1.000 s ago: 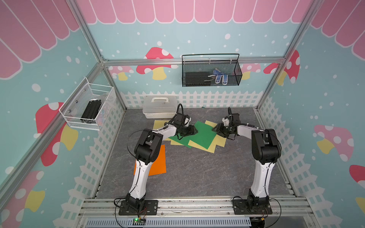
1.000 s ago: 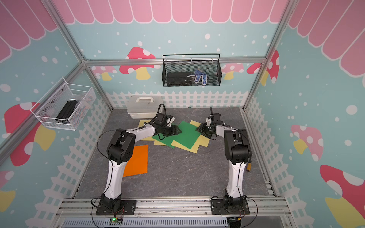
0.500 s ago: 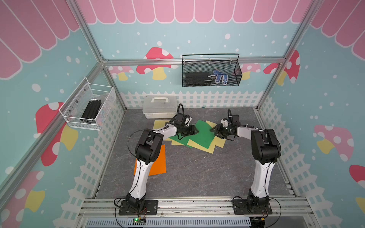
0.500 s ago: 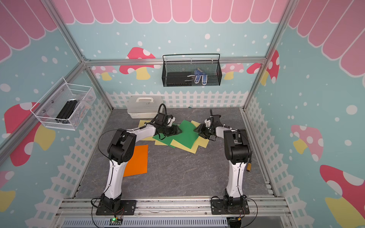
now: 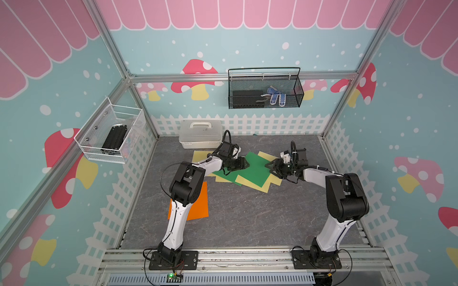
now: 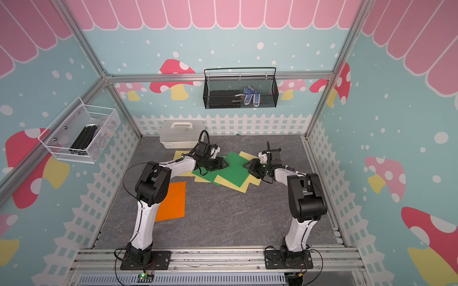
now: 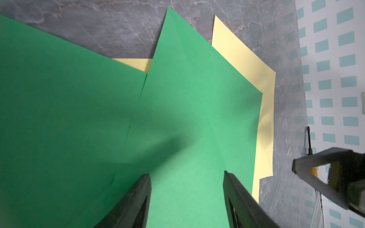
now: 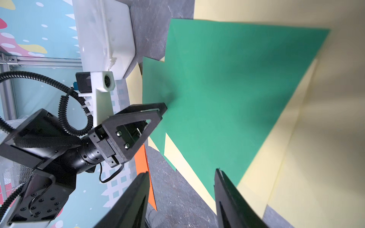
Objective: Sort the scattered colored papers by color
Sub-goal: Pick up the colored paper from the center of the board.
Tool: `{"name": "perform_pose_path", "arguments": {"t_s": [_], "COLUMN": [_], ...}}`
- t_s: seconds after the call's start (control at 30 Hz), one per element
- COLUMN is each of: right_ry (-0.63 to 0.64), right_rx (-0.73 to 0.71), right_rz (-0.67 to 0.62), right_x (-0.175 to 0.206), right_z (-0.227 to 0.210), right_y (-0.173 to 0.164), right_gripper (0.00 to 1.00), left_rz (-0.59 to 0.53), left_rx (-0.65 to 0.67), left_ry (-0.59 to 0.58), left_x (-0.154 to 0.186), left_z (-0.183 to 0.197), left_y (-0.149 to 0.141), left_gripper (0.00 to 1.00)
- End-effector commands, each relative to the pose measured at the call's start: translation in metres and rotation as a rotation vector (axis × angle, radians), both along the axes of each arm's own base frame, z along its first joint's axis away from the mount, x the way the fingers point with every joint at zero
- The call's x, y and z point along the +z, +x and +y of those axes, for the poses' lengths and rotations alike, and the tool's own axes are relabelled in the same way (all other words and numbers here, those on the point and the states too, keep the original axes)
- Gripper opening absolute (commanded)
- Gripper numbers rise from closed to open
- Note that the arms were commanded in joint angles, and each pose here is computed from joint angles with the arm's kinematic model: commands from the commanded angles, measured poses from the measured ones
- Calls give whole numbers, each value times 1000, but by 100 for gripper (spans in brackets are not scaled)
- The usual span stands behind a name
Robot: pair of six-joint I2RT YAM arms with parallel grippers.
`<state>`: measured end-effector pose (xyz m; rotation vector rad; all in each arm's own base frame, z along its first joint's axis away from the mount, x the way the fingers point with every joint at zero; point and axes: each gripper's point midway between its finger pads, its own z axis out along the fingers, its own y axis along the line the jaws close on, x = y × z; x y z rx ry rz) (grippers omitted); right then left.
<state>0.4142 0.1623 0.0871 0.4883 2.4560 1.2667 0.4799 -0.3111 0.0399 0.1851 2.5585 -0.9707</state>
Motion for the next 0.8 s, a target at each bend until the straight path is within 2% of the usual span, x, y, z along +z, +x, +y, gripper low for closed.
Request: {"name": "perform_pose_path", "arguments": {"t_s": [0.0,0.77], "right_ry": [-13,50], "right_rx": [-11,-2], "right_rz": [4,101], "right_x": [-4,-45], "right_z": [-2,12], "right_y": [-8,-24], "right_gripper": [56,56], "left_rz": [137,144], "left_rx": [1,2], "left_ry": [64,58], "left_x": [-46,-50], "left_z": [5,3], "left_y": [-25,-25], "left_gripper": [63,62]}}
